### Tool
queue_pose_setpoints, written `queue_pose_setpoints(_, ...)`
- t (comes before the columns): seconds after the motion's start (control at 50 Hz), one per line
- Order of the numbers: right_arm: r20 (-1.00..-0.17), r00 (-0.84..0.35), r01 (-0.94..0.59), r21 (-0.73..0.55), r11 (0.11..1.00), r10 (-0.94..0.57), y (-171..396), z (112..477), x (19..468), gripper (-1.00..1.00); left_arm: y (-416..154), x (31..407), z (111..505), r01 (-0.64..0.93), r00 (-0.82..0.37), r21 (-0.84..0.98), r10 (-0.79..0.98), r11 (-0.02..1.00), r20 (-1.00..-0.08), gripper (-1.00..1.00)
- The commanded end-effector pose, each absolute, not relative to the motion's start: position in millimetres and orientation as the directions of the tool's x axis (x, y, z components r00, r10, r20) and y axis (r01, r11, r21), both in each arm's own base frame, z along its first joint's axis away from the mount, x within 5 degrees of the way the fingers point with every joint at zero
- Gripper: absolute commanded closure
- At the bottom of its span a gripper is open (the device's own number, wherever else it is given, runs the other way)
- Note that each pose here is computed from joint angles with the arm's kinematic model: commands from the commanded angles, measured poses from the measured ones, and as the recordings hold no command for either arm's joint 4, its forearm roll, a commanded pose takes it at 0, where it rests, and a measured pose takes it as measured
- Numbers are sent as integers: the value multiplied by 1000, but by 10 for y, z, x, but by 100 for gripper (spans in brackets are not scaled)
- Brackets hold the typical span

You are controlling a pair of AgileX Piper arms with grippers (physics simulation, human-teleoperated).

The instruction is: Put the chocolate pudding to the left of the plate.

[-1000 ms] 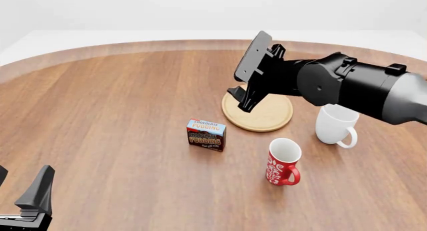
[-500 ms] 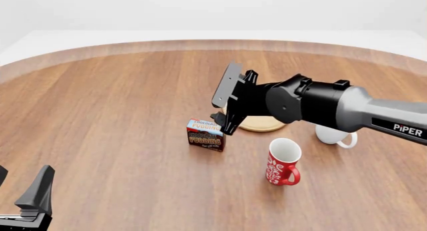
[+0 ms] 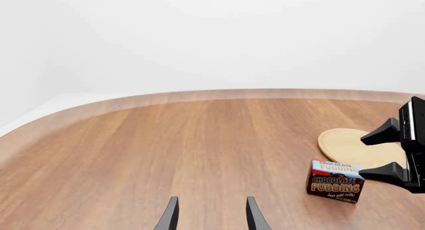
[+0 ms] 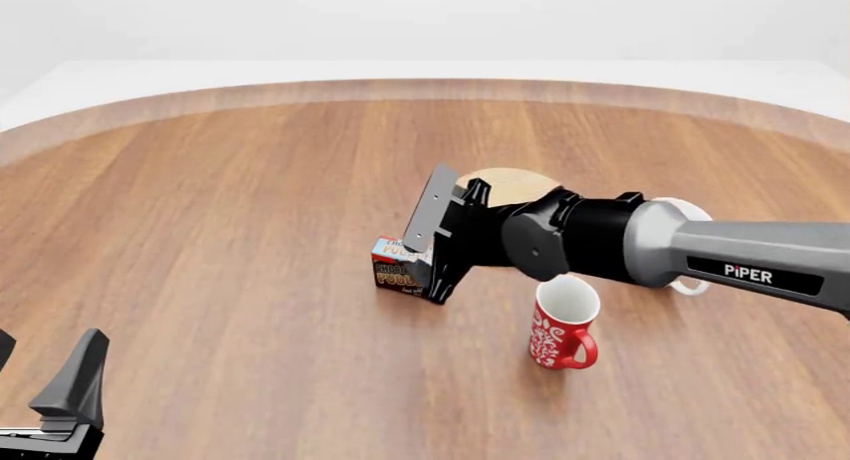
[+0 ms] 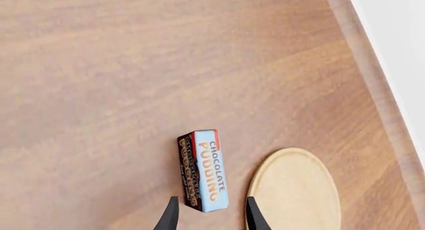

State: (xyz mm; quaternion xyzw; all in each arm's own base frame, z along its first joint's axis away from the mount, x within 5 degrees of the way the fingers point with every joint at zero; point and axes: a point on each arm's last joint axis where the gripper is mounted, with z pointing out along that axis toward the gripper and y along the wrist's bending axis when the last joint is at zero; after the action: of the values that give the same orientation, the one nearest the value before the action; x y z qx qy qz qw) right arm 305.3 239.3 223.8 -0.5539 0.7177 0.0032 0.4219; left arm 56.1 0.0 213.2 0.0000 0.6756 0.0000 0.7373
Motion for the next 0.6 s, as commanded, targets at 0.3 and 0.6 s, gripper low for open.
queue_pose_setpoints(0.3, -604, -89, -797, -434, 420, -792, 2362, 1903, 3190, -100, 0, 561, 2132, 0, 87, 0, 0, 1000, -996, -100)
queue_pose_setpoints(0.6, -588, -110, -801, -425, 422, -801, 2329, 1771, 3233, -100, 0, 561, 2132, 0, 87, 0, 0, 1000, -996, -100)
